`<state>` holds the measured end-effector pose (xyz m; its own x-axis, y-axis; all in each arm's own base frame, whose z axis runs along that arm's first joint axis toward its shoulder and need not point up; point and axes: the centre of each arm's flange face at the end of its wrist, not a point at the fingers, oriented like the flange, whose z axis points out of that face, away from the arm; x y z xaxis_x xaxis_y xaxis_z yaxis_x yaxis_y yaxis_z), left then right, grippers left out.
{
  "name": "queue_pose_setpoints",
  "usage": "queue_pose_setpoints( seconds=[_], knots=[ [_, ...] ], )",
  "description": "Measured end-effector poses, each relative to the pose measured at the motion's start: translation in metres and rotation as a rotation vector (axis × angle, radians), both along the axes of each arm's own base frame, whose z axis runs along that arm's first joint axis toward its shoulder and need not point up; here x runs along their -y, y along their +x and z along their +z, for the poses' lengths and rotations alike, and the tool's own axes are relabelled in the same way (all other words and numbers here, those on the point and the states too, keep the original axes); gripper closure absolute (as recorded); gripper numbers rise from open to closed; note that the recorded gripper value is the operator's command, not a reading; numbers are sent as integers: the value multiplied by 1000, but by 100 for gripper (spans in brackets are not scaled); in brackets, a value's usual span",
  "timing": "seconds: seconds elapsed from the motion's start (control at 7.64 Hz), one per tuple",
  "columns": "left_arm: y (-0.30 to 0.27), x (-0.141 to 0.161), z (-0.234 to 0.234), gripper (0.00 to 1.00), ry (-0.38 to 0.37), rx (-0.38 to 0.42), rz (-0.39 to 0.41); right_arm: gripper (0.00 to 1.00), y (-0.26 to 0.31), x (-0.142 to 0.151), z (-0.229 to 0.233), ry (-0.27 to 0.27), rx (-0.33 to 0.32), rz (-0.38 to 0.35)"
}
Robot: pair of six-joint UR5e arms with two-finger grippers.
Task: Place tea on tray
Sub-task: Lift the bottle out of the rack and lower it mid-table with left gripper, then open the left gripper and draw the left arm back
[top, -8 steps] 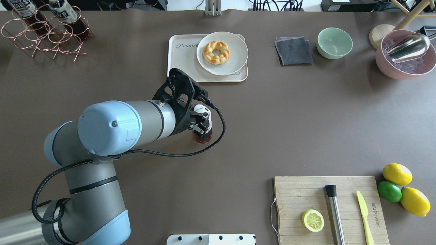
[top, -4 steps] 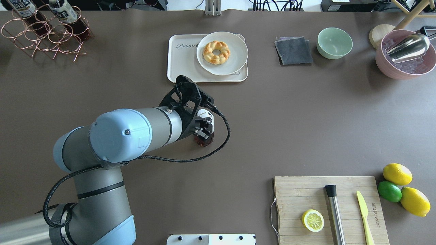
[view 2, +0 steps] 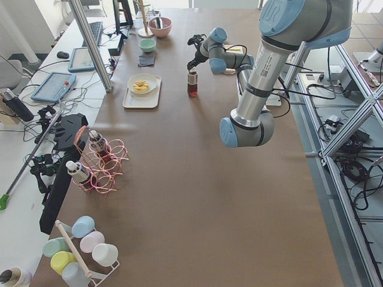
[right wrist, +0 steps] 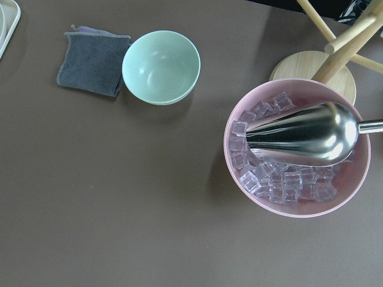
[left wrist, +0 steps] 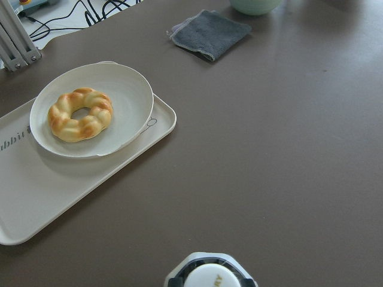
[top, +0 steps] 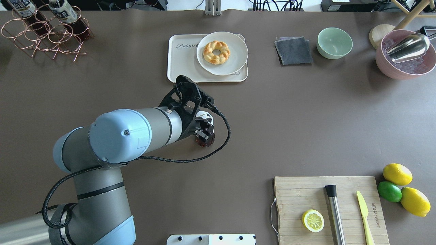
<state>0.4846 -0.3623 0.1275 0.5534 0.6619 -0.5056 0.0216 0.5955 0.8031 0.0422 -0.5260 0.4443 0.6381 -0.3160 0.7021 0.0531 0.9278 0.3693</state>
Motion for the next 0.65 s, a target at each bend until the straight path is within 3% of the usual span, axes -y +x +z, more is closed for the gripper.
queue_pose_setpoints(
  seconds=[0.39,0.65],
  knots=[
    [-20,6,-7,3,5,-26,-10,0,-3,2,-3,5,2,-5],
    [-59,33,14,3,-69,-33,6,0,-10,3,-10,18,3,-18]
  ],
)
